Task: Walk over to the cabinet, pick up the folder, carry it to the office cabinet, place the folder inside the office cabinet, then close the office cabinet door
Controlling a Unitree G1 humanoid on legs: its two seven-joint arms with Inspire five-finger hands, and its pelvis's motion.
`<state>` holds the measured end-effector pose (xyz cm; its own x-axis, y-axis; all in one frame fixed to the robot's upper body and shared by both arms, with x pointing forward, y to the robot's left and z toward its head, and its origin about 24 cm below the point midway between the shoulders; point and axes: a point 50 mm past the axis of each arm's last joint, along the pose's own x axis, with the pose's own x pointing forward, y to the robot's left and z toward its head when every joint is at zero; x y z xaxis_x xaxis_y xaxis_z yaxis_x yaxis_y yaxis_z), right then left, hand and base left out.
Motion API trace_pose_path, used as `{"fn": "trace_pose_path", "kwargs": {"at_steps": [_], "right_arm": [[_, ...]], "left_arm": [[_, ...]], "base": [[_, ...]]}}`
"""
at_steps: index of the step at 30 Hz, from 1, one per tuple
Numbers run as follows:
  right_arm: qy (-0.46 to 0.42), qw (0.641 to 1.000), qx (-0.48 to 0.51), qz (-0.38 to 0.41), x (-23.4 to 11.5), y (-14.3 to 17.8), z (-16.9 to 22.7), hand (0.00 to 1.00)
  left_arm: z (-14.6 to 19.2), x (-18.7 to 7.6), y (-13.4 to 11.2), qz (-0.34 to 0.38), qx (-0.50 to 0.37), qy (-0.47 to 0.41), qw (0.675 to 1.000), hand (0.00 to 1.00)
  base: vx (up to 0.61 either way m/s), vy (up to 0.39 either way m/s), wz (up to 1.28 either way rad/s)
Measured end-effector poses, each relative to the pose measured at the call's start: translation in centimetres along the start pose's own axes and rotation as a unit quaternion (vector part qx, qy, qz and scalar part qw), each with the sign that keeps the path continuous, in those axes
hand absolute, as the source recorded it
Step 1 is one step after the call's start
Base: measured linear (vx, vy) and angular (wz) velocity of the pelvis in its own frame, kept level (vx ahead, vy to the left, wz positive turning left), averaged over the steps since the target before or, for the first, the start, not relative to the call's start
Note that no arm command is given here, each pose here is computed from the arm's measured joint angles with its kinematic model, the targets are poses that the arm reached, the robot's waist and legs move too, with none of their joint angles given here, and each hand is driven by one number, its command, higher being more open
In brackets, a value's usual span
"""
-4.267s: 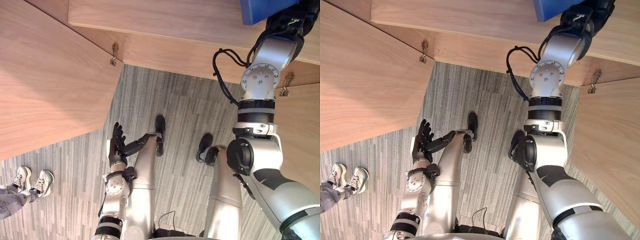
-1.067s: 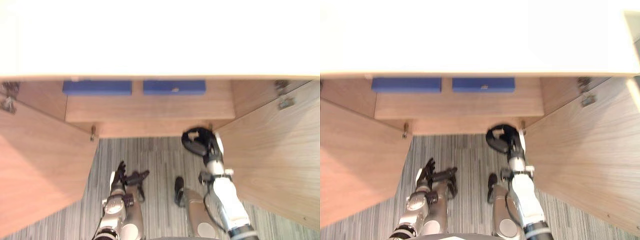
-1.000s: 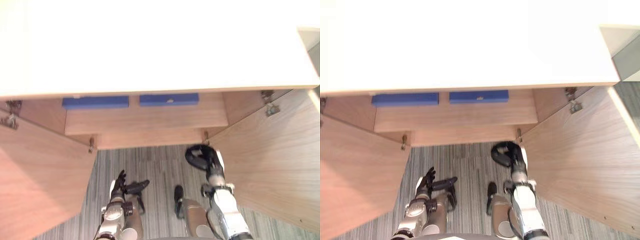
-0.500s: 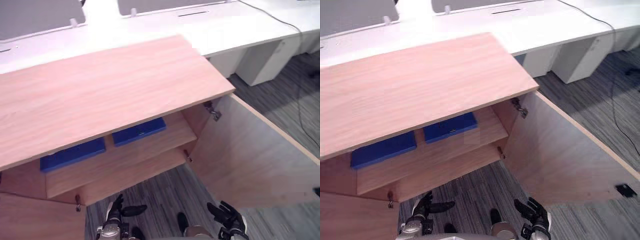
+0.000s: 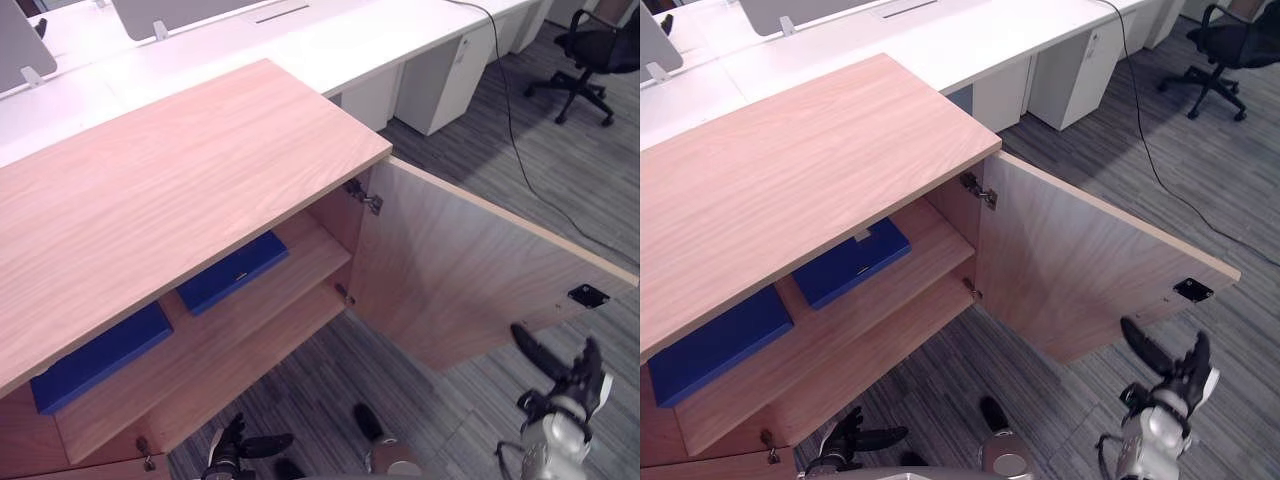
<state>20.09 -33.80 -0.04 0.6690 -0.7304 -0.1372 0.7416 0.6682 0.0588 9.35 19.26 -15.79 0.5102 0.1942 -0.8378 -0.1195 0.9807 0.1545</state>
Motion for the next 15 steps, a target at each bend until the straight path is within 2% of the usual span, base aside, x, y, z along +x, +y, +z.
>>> {"fn": "trace_pose_path", "kwargs": {"at_steps": [3,10,13,15], "right_arm": [[-0.027,0.998,-0.021,0.050,1.5,2.0,1.8,1.00],[-0.023,0.995,-0.040,0.089,1.2,2.7,1.7,1.00],[-0.025,0.993,-0.052,0.105,-0.4,2.2,1.1,1.00],[-0.029,0.990,-0.030,0.134,-4.7,2.9,0.3,1.00]], "left_arm": [[0.1,0.0,0.0,-0.001,0.001,-0.003,1.000,1.00],[1.2,0.2,-0.7,-0.016,0.021,-0.030,0.999,1.00],[1.3,0.2,-0.7,-0.016,0.029,-0.032,0.999,1.00],[1.3,0.2,-0.8,-0.013,0.032,-0.030,0.999,1.00]], "base": [[0.08,-0.104,-0.24],[0.03,-0.070,-0.07],[0.01,-0.069,-0.04],[-0.01,-0.092,-0.12]]}}
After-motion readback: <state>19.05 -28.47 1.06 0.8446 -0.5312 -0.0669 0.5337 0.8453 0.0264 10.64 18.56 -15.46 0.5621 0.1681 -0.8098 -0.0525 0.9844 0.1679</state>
